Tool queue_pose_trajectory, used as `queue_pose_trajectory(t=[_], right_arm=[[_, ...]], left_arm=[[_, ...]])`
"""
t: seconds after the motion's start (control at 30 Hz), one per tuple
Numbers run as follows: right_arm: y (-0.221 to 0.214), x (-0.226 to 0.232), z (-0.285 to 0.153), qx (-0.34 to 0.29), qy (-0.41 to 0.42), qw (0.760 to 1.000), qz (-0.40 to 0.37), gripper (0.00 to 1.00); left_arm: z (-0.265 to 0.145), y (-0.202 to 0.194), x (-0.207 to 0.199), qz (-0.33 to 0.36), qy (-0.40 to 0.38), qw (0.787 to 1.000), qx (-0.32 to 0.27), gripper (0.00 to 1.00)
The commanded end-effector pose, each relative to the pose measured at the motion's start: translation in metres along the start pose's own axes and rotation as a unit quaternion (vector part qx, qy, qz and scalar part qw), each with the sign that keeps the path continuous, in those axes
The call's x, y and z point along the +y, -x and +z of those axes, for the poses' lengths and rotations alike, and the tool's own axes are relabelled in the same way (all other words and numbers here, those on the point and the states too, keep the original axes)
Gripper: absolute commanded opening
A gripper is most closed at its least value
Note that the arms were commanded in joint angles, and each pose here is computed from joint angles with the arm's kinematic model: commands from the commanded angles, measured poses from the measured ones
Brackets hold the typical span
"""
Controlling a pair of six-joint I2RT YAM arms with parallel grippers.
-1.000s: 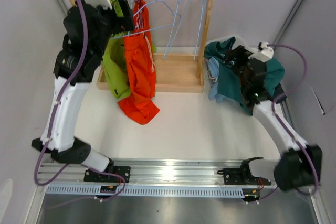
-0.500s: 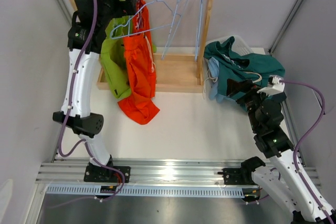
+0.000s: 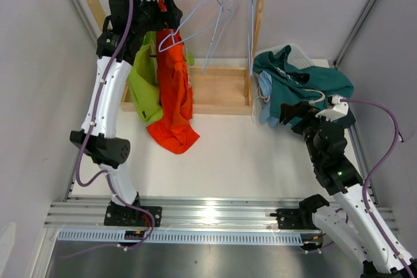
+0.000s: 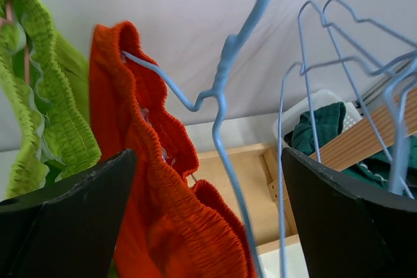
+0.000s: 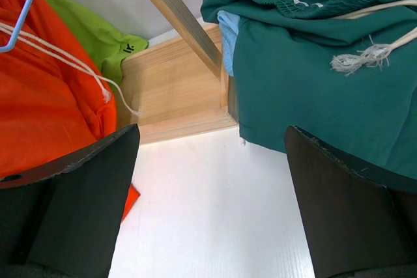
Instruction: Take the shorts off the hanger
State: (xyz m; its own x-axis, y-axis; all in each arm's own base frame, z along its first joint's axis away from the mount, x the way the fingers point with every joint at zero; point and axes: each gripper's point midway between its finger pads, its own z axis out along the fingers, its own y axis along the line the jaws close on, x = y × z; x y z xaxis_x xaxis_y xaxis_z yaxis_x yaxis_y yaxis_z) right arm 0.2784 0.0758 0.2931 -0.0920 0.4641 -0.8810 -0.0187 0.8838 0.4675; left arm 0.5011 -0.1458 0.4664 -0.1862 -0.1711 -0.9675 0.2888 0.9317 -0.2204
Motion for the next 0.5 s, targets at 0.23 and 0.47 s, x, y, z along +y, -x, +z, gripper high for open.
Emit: queue_pose_trajectory(t=[0.23,0.47], right_arm=[[0.001,-0.003,-0.011,0.002,0.002,1.0,-0.01,1.0],[0.001,0.001,-0.014,0.007,0.011,1.0,-0.003,0.99]], left_arm=[[0.014,-0.03,0.014,-0.005,0.02,0.999,0.033,0.71],[-0.002,-0.021,0.02,0.007,0.044,0.999,0.023,0.0]])
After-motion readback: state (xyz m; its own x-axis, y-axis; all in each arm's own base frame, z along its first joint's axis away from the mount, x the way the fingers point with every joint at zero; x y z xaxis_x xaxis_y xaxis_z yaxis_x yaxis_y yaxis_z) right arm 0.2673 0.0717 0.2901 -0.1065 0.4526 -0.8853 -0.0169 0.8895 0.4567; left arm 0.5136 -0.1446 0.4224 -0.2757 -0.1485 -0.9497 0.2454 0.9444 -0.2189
